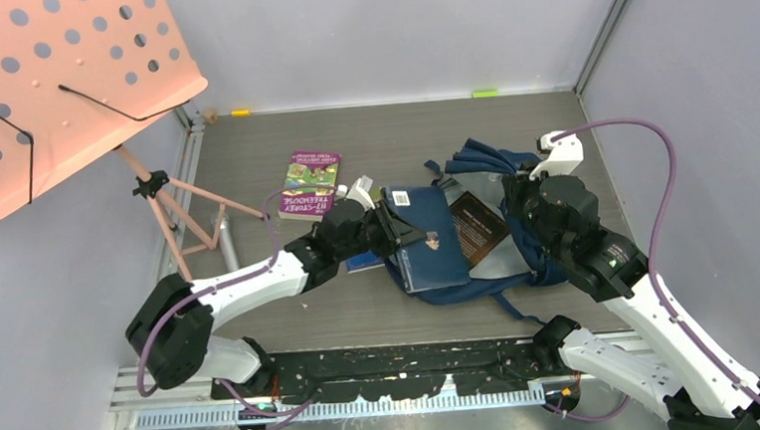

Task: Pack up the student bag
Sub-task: Place the book in the student bag.

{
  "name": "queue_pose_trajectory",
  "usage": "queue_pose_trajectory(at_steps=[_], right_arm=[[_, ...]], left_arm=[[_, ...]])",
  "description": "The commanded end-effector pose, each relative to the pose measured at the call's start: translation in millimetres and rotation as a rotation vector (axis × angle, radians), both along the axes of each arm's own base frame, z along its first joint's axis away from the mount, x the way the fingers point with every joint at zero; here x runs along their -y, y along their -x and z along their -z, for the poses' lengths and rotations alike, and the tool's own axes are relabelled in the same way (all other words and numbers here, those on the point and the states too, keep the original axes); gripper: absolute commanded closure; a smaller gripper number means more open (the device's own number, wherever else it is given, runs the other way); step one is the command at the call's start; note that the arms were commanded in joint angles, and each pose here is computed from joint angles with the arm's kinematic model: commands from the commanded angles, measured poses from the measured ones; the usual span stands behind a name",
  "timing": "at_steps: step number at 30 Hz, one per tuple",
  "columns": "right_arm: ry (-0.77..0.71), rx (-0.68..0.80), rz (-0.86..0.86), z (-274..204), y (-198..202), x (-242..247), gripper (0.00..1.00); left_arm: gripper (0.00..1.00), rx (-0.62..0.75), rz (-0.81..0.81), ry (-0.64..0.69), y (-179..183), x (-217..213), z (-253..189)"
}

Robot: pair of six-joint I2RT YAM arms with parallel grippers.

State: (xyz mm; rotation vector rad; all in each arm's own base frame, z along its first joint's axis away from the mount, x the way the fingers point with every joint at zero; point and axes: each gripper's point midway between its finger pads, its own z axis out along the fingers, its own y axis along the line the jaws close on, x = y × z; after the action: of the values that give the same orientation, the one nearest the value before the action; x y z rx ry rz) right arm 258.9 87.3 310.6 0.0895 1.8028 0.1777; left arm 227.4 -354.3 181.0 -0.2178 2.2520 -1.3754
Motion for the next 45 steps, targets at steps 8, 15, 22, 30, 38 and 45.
queue_pose_trajectory(at_steps=[8, 15, 22, 30, 38, 45], right_arm=[[-0.257, 0.263, -0.027, -98.8, -2.5, -10.9, 1.00], [-0.254, 0.267, -0.028, -100.1, -1.3, -10.0, 1.00], [-0.221, 0.252, -0.017, -93.5, -1.0, -6.4, 1.00], [-0.167, 0.253, 0.008, -91.1, 7.6, 7.1, 0.99], [-0.134, 0.222, 0.004, -84.1, 15.6, 12.7, 0.99], [-0.137, 0.205, -0.006, -82.7, 27.1, 17.9, 0.99]], left_arm=[[1.00, 0.095, -0.197, 0.351, -63.6, 46.9, -58.2], [1.00, 0.070, -0.198, 0.369, -63.2, 93.7, -36.8], [0.83, 0.114, -0.164, 0.253, -69.6, 133.8, 1.6], [0.26, 0.230, -0.071, 0.007, -74.1, 117.9, 22.5], [0.08, 0.362, -0.004, -0.302, -62.5, 53.3, 3.7], [0.00, 0.399, 0.050, -0.547, -67.7, -37.7, -2.3]])
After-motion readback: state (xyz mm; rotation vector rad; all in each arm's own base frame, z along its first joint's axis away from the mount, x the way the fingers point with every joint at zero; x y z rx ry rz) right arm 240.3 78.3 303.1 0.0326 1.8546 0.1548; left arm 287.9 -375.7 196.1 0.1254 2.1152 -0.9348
